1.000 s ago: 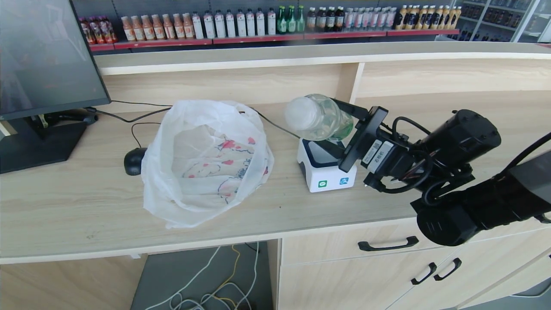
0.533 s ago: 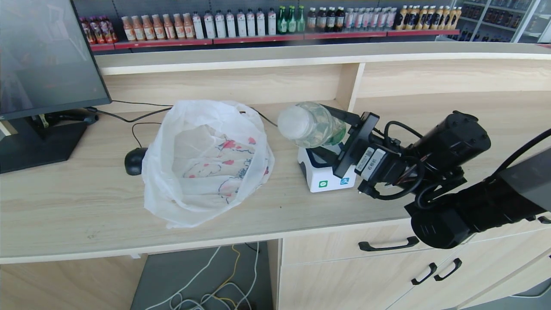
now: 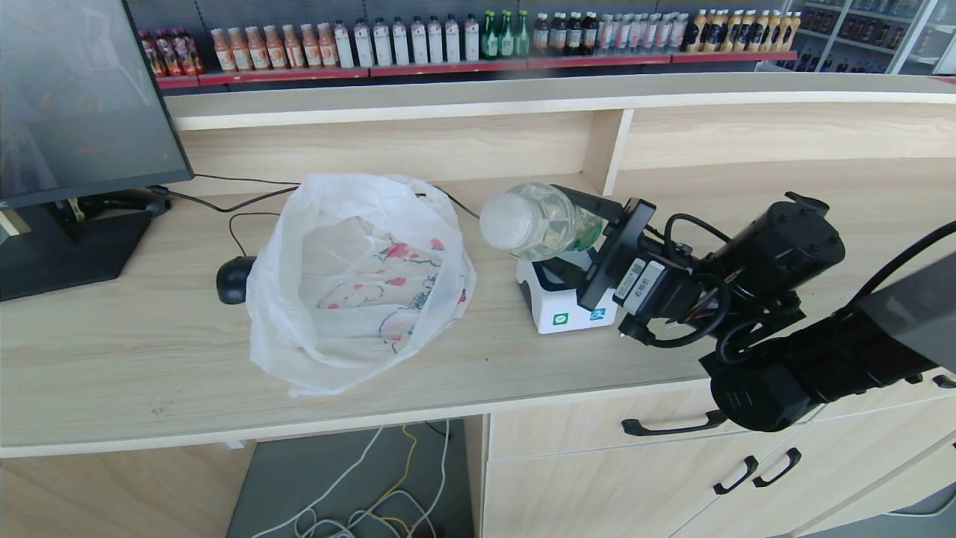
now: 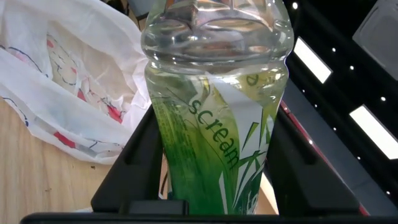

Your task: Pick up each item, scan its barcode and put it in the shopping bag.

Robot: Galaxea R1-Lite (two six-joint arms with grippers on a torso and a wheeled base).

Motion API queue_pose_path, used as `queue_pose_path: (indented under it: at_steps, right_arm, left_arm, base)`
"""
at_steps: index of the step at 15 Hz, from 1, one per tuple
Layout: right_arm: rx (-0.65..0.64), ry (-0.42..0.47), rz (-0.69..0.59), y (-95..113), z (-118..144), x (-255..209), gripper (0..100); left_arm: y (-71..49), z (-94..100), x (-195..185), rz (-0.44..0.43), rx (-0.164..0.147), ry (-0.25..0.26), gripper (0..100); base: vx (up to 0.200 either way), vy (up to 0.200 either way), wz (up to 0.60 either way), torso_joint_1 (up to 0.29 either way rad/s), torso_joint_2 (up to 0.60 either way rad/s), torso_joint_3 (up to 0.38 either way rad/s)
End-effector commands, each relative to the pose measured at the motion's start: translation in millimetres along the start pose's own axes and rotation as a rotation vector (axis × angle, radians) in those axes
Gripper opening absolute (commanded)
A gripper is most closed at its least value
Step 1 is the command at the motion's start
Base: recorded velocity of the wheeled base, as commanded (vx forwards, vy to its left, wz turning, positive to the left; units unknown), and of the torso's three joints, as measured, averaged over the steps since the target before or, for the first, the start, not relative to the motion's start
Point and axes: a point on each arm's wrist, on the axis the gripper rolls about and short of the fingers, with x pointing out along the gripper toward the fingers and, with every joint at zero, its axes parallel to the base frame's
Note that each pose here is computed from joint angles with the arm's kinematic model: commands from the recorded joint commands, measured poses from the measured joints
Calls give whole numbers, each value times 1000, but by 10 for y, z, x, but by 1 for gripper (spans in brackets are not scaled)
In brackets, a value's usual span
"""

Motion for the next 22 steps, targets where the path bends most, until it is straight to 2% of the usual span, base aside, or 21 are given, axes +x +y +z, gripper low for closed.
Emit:
queue_pose_path:
  at_steps: [1, 17, 22]
  right_arm:
    - [2, 2, 1, 6, -11, 0, 0]
    - [15, -9, 0, 28, 37, 42, 0]
    - [44, -2, -52, -140, 156, 49, 0]
  left_arm:
    - [0, 0, 0, 0, 0, 0, 100]
    - [0, 0, 0, 0, 0, 0, 100]
    - [0, 0, 0, 0, 0, 0, 100]
  base:
    - [0, 0, 0, 0, 0, 0]
    - [0, 0, 0, 0, 0, 0]
    - [0, 0, 0, 0, 0, 0]
